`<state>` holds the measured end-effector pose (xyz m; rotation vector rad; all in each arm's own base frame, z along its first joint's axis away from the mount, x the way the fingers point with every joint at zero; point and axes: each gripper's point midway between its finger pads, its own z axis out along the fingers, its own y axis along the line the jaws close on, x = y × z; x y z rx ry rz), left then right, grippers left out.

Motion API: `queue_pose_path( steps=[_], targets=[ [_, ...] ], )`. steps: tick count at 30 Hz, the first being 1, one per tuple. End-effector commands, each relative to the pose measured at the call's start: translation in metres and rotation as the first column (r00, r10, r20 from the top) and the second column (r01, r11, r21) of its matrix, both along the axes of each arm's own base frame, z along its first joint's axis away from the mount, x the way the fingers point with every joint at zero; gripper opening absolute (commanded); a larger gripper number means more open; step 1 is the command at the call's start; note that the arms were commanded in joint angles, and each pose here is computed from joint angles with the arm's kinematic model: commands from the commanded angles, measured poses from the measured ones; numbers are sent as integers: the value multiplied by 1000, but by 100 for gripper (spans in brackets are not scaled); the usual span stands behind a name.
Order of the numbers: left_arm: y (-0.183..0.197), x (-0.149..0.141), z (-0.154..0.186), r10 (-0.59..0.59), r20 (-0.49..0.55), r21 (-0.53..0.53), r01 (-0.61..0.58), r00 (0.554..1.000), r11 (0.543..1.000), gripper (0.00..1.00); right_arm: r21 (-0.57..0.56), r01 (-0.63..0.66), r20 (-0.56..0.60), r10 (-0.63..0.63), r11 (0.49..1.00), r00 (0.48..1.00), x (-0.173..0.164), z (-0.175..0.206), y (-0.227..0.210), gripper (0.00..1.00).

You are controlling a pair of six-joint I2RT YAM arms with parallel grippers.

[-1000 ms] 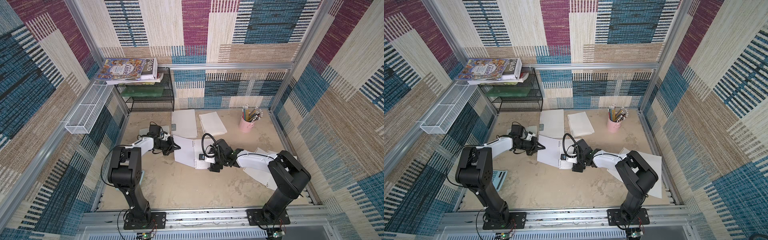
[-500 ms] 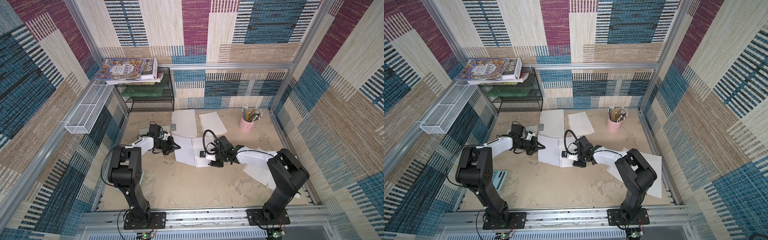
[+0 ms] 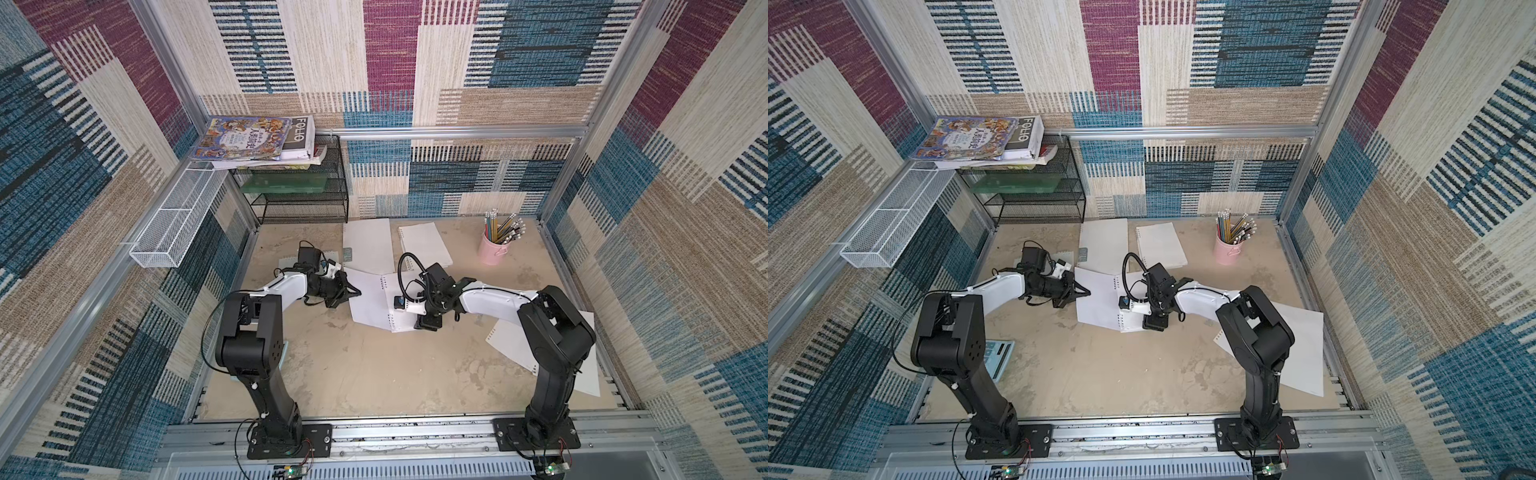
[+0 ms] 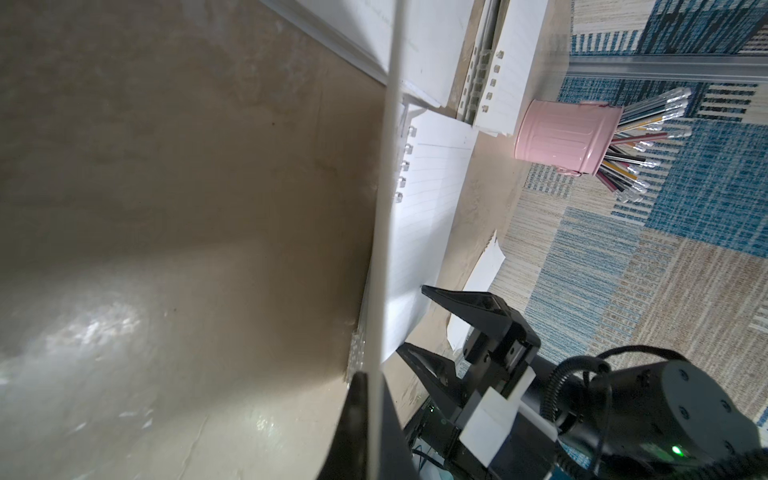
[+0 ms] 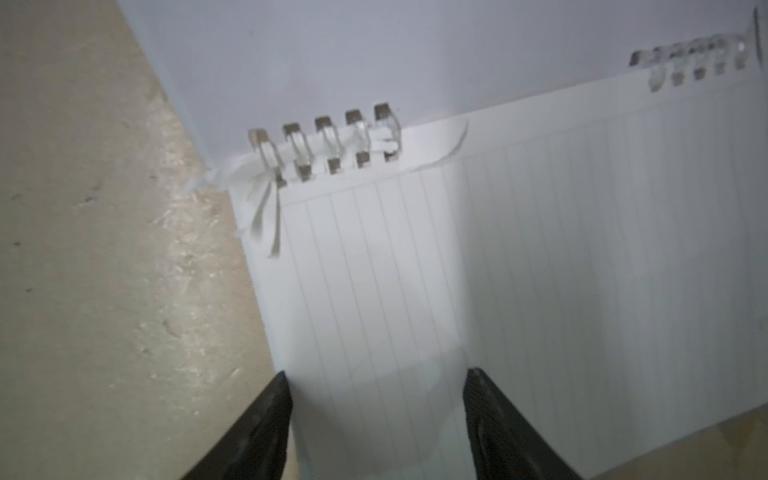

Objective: Tear off pages from different notebooks
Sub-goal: Tear off the paper from the notebook.

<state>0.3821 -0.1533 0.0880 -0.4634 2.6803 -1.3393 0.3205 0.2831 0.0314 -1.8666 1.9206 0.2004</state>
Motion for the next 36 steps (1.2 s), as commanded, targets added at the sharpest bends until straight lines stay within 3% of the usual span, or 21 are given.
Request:
queue_pose_path(
  steps=[1, 10, 15, 23, 30, 36],
  targets=[
    [-5, -9, 6, -35, -17, -37, 35, 999, 999, 0, 4, 22, 10, -23, 1000, 1000, 13, 6, 2, 68],
    [-7, -9, 8, -48, -7, -43, 47, 999, 998, 0, -34, 93, -175, -97, 995, 980, 24, -3, -5, 68],
    [-7, -8, 8, -52, -7, -45, 51, 999, 998, 0, -12, 132, -156, -132, 991, 979, 35, 5, -1, 67],
    [-8, -8, 9, -56, -3, -47, 55, 998, 997, 0, 70, 122, -150, -111, 990, 983, 40, 26, 15, 58],
    [-8, -8, 7, -58, -10, -45, 57, 998, 997, 0, 11, 122, -187, -118, 992, 975, 34, 21, 7, 71],
    [-7, -9, 5, -58, -17, -45, 57, 998, 997, 0, 40, 113, -200, -103, 993, 974, 26, 28, 6, 80]
  ],
)
